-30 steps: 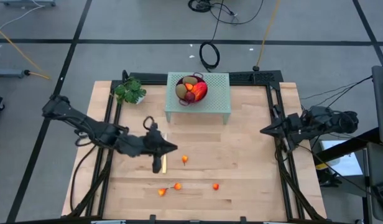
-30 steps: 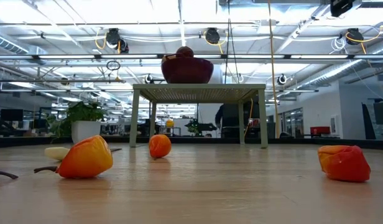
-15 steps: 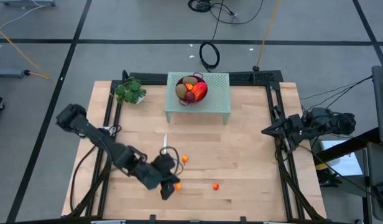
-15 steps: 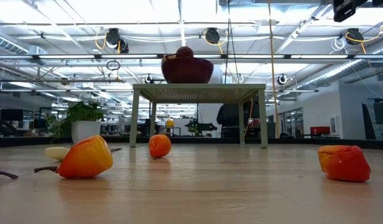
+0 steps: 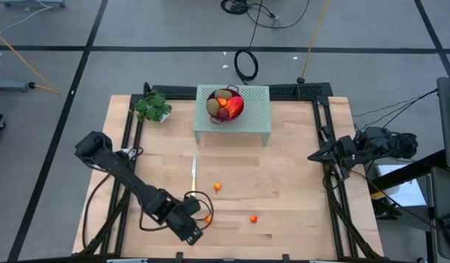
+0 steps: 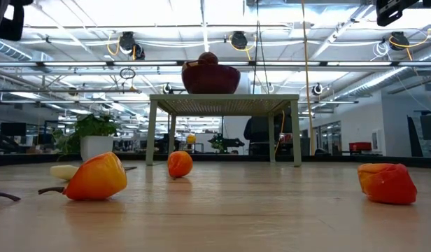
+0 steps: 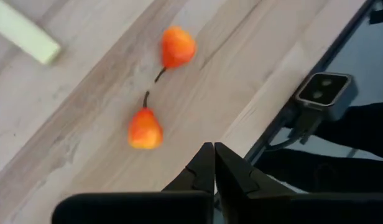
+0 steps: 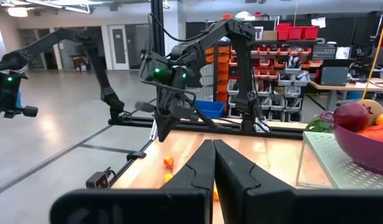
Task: Pick & Place Fruit
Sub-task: Put the pear into the strainer bowl on the shelf
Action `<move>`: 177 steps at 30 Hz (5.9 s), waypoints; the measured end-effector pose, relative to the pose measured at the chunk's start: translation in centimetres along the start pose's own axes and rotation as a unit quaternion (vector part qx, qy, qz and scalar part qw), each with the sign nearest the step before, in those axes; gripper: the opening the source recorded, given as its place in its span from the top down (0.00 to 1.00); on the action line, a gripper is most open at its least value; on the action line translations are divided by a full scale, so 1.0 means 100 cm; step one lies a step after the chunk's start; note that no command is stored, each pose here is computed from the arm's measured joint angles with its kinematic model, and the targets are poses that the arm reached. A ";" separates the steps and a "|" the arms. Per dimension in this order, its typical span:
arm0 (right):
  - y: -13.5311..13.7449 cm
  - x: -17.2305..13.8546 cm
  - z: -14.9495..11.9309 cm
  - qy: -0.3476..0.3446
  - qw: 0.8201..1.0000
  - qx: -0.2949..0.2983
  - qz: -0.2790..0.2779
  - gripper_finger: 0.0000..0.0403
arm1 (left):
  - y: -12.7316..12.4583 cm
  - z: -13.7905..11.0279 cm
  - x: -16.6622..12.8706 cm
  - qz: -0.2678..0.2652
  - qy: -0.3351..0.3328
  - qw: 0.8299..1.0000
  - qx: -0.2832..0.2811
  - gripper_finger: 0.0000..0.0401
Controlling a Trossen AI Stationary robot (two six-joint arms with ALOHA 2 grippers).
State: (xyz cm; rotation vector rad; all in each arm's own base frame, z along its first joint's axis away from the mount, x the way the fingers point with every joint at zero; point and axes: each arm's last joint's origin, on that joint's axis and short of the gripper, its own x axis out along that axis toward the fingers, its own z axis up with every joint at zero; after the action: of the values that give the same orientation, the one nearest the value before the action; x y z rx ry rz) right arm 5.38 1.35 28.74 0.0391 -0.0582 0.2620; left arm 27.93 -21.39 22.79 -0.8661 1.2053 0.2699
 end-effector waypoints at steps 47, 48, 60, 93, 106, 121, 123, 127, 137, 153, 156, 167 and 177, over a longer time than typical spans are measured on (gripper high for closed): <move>0.000 0.000 0.000 0.002 0.999 -0.035 -0.001 1.00 | -0.024 0.010 0.027 0.136 0.014 0.990 -0.033 0.38; 0.000 0.000 0.000 0.002 0.999 -0.035 -0.001 1.00 | -0.023 0.009 0.028 0.139 0.015 0.990 -0.032 0.34; 0.000 0.000 0.000 0.002 0.999 -0.035 -0.001 1.00 | -0.012 0.006 0.036 0.160 0.035 0.986 -0.026 0.24; 0.000 0.000 0.000 0.003 0.999 -0.035 -0.001 1.00 | 0.008 -0.005 0.088 0.196 0.124 0.972 0.024 0.30; 0.000 0.000 0.000 0.004 0.999 -0.035 -0.001 1.00 | 0.009 0.001 0.088 0.199 0.110 0.974 -0.001 0.30; 0.000 0.000 -0.001 0.006 0.999 -0.035 -0.001 1.00 | 0.011 0.006 0.087 0.206 0.096 0.974 -0.016 0.30; 0.000 0.000 -0.001 0.006 0.999 -0.035 -0.001 1.00 | 0.011 0.007 0.087 0.207 0.096 0.974 -0.014 0.30; 0.000 0.000 -0.001 0.006 0.999 -0.035 -0.001 1.00 | 0.012 0.007 0.087 0.211 0.092 0.973 -0.014 0.30; 0.000 0.000 -0.001 0.006 0.999 -0.035 -0.001 1.00 | 0.012 0.010 0.087 0.210 0.093 0.973 -0.004 0.33; 0.000 0.000 -0.001 0.006 1.000 -0.022 -0.001 1.00 | 0.009 0.010 0.086 0.200 0.109 0.974 0.011 0.75; 0.000 0.000 -0.001 0.006 1.000 -0.022 -0.001 1.00 | 0.005 0.011 0.084 0.191 0.111 0.975 0.012 0.73; 0.000 0.000 -0.001 0.006 1.000 -0.023 -0.001 1.00 | -0.037 0.025 0.056 0.115 0.061 0.991 0.035 0.75; 0.000 0.000 -0.001 0.006 1.000 -0.024 -0.001 1.00 | -0.079 0.056 0.012 0.060 -0.122 0.985 0.105 0.73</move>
State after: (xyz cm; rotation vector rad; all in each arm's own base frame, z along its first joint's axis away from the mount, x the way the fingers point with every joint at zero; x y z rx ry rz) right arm 5.38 1.35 28.65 -0.0096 -0.0524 0.2579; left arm 37.16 -22.94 25.67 -0.5606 1.0367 0.3310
